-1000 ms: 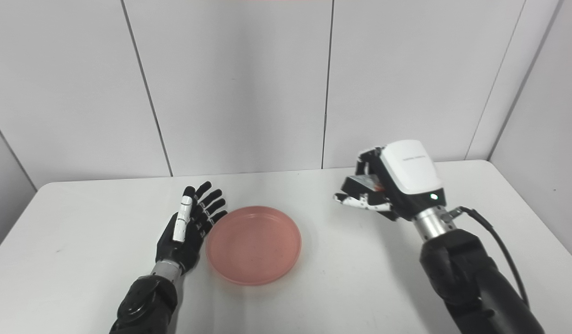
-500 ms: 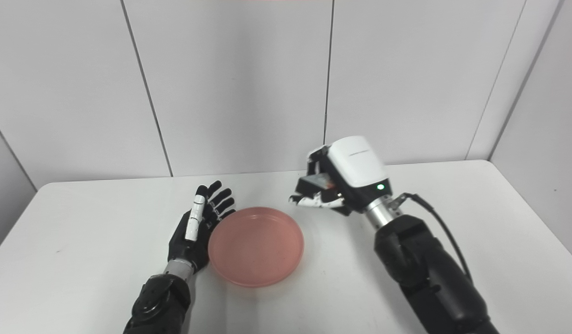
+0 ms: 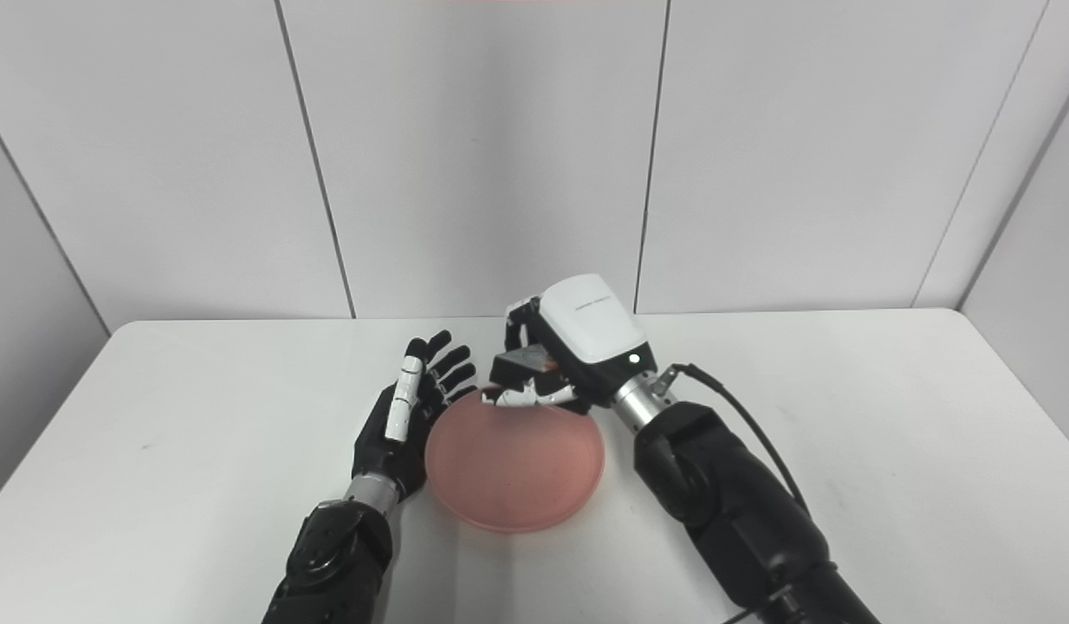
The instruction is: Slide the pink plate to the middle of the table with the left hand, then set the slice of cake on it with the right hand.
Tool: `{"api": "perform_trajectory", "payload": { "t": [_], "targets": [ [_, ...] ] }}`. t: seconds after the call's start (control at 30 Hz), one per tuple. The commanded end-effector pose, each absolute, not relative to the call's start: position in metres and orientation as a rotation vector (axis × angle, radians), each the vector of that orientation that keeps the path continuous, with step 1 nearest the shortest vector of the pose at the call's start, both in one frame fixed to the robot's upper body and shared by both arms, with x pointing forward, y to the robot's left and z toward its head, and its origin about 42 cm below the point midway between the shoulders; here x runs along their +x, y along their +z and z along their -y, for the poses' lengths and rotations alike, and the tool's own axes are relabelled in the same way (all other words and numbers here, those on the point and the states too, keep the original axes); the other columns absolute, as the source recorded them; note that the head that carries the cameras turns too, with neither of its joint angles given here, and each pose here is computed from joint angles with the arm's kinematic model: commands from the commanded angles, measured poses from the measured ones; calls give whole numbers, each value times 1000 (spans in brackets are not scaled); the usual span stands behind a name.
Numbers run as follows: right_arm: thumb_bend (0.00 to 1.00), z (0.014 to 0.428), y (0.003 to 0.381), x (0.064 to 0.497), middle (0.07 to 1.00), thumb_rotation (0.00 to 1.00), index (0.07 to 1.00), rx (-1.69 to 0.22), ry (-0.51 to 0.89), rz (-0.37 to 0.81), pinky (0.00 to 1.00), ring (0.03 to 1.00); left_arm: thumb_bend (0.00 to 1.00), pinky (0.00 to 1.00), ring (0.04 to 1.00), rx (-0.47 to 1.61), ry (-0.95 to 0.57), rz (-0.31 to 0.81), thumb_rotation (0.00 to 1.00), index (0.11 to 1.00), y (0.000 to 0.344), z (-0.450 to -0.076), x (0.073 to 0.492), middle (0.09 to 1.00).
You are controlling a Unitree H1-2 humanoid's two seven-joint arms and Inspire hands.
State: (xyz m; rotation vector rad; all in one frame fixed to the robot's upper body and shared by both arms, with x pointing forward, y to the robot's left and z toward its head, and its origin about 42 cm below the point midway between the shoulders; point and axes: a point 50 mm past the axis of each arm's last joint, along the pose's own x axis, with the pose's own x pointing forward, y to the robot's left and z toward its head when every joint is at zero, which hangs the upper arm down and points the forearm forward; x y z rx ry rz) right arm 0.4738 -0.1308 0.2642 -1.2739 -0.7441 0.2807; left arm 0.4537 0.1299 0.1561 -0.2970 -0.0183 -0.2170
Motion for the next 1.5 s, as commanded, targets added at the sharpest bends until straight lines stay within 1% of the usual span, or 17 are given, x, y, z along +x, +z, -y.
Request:
{"api": "perform_trajectory", "payload": {
  "t": [0.0,0.1,0.23,0.4,0.5,0.57,0.63,0.73,0.87,0.9,0.93,1.03,1.1,1.17,1.23,1.43,1.47],
  "targets": [
    [493,115,296,477,263,497,339,-1243,262,858,135,193,707,797,857,-297,-194,-70,847,877,133,-126,443,860],
    [475,110,290,477,301,509,388,-1247,283,858,172,230,715,795,859,-300,-193,-72,845,879,133,-126,442,859],
    [472,108,272,476,291,529,373,-1241,318,839,173,228,718,796,861,-293,-189,-69,848,881,131,-128,441,861],
    [498,103,255,476,270,481,355,-1254,330,815,145,200,726,779,854,-284,-193,-73,861,877,129,-131,440,858],
    [561,98,249,476,259,421,313,-1263,342,805,133,187,708,750,834,-275,-201,-71,870,856,126,-131,441,838],
    [574,96,246,476,260,415,308,-1252,348,810,133,187,705,746,829,-277,-204,-70,869,849,126,-131,441,832],
    [597,95,244,476,305,519,344,-1259,351,813,176,237,701,760,835,-275,-206,-66,867,850,126,-132,442,841],
    [635,95,241,475,372,581,404,-1300,353,814,252,315,710,764,841,-270,-207,-61,870,843,126,-134,442,849],
    [695,100,234,473,509,692,546,-1326,392,766,389,458,706,740,834,-269,-200,-59,863,846,128,-137,441,846],
    [716,102,232,472,580,739,604,-1331,409,743,473,543,697,742,842,-273,-202,-59,859,860,129,-138,440,846],
    [719,104,230,471,591,745,612,-1332,423,726,487,555,696,742,843,-277,-202,-63,858,861,129,-138,440,846],
    [761,108,227,469,702,809,683,-1337,443,693,639,694,685,761,849,-276,-202,-69,858,881,129,-138,439,843],
    [766,110,225,468,748,824,715,-1343,445,681,700,749,678,779,856,-275,-204,-74,862,887,128,-138,439,846],
    [759,113,222,467,777,841,739,-1356,434,682,735,777,675,777,854,-272,-204,-77,860,886,128,-138,439,842],
    [752,115,221,466,799,891,762,-1362,426,684,755,795,678,771,852,-275,-204,-75,852,886,128,-139,439,839],
    [754,117,222,465,817,948,784,-1336,414,684,774,811,675,746,849,-277,-204,-72,853,884,127,-140,439,847],
    [760,117,222,464,817,974,787,-1331,412,686,772,811,673,738,843,-277,-204,-71,853,880,127,-140,439,850]
  ]
}}
